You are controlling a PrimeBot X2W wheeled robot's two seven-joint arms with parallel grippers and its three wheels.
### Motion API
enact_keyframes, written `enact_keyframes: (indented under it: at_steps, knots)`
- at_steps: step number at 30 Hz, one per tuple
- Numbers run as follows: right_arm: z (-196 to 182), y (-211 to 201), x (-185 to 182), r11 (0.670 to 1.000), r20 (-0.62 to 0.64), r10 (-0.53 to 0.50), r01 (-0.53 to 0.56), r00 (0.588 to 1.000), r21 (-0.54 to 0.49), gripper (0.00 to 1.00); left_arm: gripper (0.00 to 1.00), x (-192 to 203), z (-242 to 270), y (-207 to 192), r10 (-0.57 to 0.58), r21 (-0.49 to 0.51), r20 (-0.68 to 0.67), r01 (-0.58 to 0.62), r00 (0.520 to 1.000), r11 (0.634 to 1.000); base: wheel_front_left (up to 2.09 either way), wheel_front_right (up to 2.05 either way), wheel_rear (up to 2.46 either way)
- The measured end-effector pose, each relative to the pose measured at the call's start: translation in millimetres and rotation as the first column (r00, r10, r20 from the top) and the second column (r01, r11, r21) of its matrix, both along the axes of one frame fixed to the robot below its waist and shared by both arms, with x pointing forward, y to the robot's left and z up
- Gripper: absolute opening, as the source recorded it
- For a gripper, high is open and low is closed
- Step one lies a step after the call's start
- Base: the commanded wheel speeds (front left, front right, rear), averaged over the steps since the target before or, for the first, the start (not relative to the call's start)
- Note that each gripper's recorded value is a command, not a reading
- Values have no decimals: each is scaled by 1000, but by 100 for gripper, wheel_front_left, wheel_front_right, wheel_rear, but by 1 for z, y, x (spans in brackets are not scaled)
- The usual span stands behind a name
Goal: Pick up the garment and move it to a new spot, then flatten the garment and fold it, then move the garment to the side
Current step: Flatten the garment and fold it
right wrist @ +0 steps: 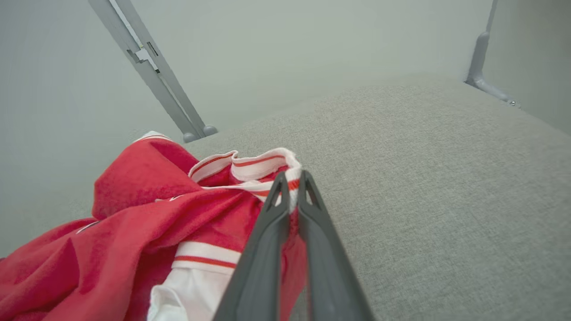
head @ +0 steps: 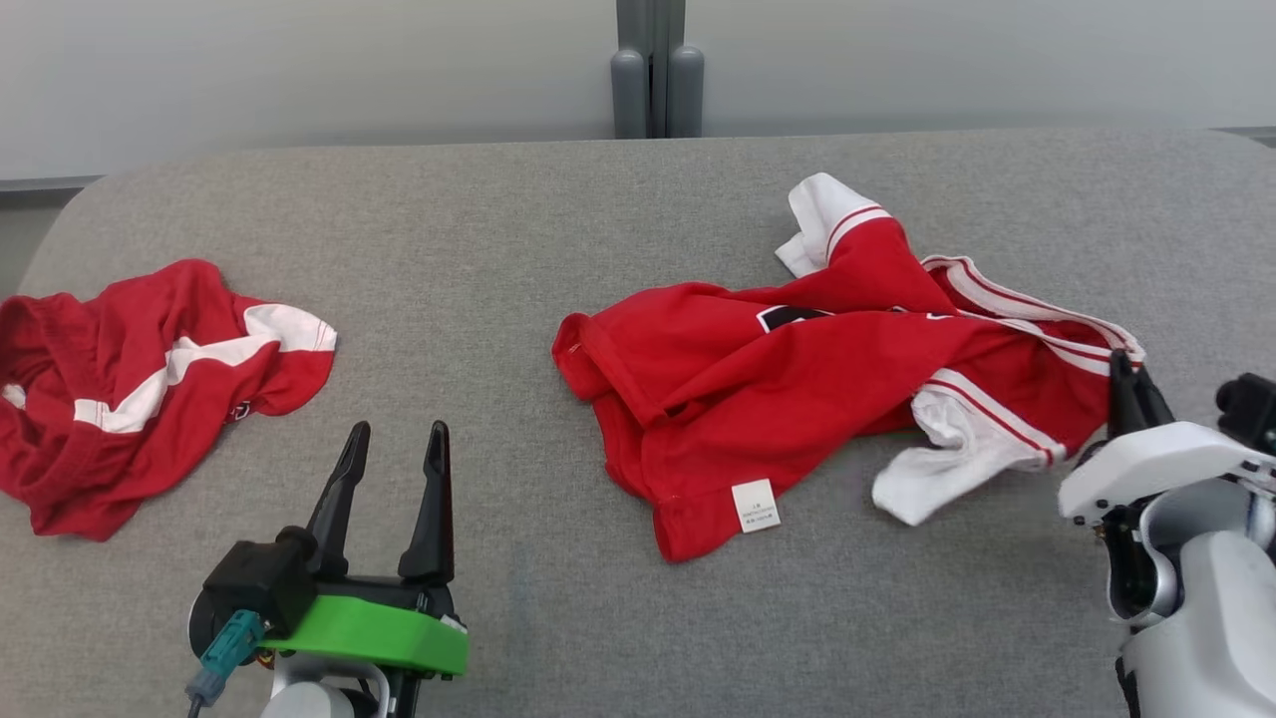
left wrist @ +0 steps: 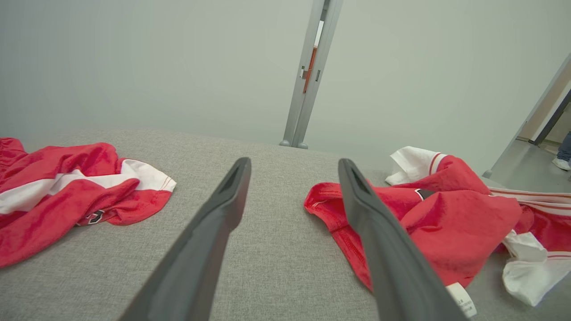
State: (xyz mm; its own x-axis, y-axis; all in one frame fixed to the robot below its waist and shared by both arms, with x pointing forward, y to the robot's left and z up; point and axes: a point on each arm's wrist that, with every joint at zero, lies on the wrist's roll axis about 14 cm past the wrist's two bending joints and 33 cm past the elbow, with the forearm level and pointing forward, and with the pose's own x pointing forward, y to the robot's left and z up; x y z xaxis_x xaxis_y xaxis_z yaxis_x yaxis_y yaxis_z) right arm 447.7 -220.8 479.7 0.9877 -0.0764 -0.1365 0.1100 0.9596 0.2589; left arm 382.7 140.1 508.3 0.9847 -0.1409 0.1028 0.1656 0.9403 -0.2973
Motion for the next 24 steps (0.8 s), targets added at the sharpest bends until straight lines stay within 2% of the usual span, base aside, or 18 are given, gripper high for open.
enact_keyframes:
  at_steps: [2,8,9,13,16,20,24]
  knots:
    - [-3,-16,-6,998,1,-55,55,998,42,0,100,1,1,-2,-6,-1,2,6,1000,1000,0,0,0]
    - [-16,-51,-20,984,-41,-168,170,985,48,0,100,4,1,-8,-24,-1,5,24,1000,1000,0,0,0]
    - [-16,-56,-21,983,-43,-179,181,983,30,100,100,4,1,-8,-26,-1,5,26,1000,1000,0,0,0]
    - [-8,-72,-22,973,-29,-203,198,979,-120,100,100,4,1,-11,-32,-1,6,32,999,999,0,0,0]
    - [8,-73,-19,957,27,-191,192,981,-216,100,100,4,2,-11,-35,-1,8,35,999,999,0,0,0]
    - [37,-51,-11,950,147,-102,140,984,-278,100,100,3,4,-11,-34,0,13,34,999,999,0,0,0]
    - [44,-21,-20,945,193,4,59,981,-320,100,100,0,3,-10,-32,-1,11,32,999,999,0,0,0]
